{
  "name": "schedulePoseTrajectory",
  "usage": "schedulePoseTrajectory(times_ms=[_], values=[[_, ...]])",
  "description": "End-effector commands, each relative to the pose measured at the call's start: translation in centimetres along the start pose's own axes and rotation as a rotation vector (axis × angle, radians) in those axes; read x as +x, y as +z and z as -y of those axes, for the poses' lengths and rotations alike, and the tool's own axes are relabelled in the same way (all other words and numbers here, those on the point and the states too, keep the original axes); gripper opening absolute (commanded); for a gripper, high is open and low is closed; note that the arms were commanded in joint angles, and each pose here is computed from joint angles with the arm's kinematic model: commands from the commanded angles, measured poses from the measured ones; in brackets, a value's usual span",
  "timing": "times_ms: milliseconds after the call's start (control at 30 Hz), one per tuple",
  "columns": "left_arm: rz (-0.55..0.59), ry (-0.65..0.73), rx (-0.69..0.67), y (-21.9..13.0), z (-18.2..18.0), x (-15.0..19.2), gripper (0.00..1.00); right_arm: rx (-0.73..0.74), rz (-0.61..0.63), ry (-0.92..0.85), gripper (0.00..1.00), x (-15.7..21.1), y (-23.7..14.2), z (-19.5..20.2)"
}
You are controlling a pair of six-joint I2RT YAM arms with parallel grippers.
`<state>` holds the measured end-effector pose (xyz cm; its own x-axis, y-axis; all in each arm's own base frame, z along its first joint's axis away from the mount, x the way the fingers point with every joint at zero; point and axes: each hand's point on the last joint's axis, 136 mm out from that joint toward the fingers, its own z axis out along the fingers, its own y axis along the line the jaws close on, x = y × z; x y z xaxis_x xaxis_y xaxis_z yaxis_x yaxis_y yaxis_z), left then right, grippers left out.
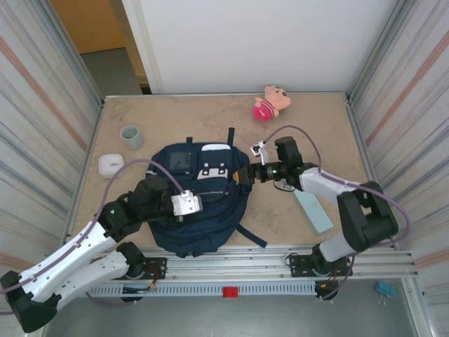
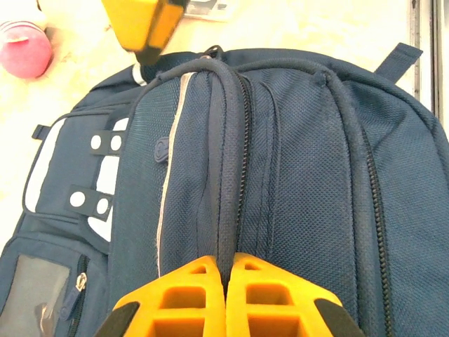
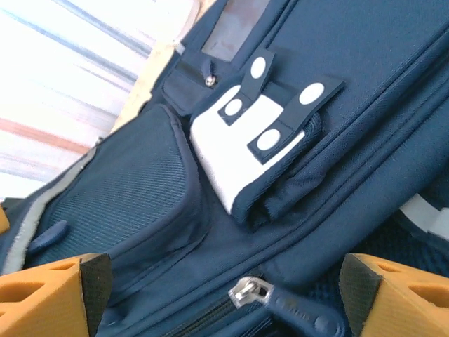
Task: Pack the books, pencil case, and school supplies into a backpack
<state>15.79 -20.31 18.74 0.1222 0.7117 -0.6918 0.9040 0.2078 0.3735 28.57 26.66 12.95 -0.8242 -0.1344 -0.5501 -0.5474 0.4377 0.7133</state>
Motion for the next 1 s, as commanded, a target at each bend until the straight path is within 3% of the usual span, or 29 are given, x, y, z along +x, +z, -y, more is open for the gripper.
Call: schedulePoseTrajectory(times_ms=[0, 100, 233, 533, 700, 733, 800, 967], values=[[0.166, 0.040, -0.064, -2.4, -1.8, -4.1, 0.00, -0.099, -0.051, -0.042, 0.85, 0.1, 1.0, -1.0], [0.165, 0.033, -0.079, -2.6, -2.1, -3.9, 0.00, -0.120, -0.117, -0.023, 0.80, 1.4, 2.1, -0.8], [0.155, 0.021, -0.102, -2.7, -2.5, -3.4, 0.00, -0.152, -0.176, 0.004, 0.61, 2.8, 2.1, -1.3], [0.147, 0.010, -0.124, -2.4, -3.1, -2.9, 0.00, -0.145, -0.176, 0.003, 0.26, 3.8, 0.9, -2.3], [0.138, 0.009, -0.133, -2.3, -3.2, -2.7, 0.00, -0.162, -0.180, 0.006, 0.13, 3.7, 0.6, -2.9], [0.131, 0.008, -0.136, -2.2, -3.2, -2.6, 0.00, -0.165, -0.181, 0.005, 0.14, 3.6, 0.6, -3.1], [0.123, 0.006, -0.144, -2.2, -3.4, -2.4, 0.00, -0.174, -0.186, 0.009, 0.26, 3.7, 0.3, -3.4], [0.123, 0.007, -0.149, -2.2, -3.5, -2.4, 0.00, -0.198, -0.217, 0.032, 0.44, 4.5, -0.1, -4.1]])
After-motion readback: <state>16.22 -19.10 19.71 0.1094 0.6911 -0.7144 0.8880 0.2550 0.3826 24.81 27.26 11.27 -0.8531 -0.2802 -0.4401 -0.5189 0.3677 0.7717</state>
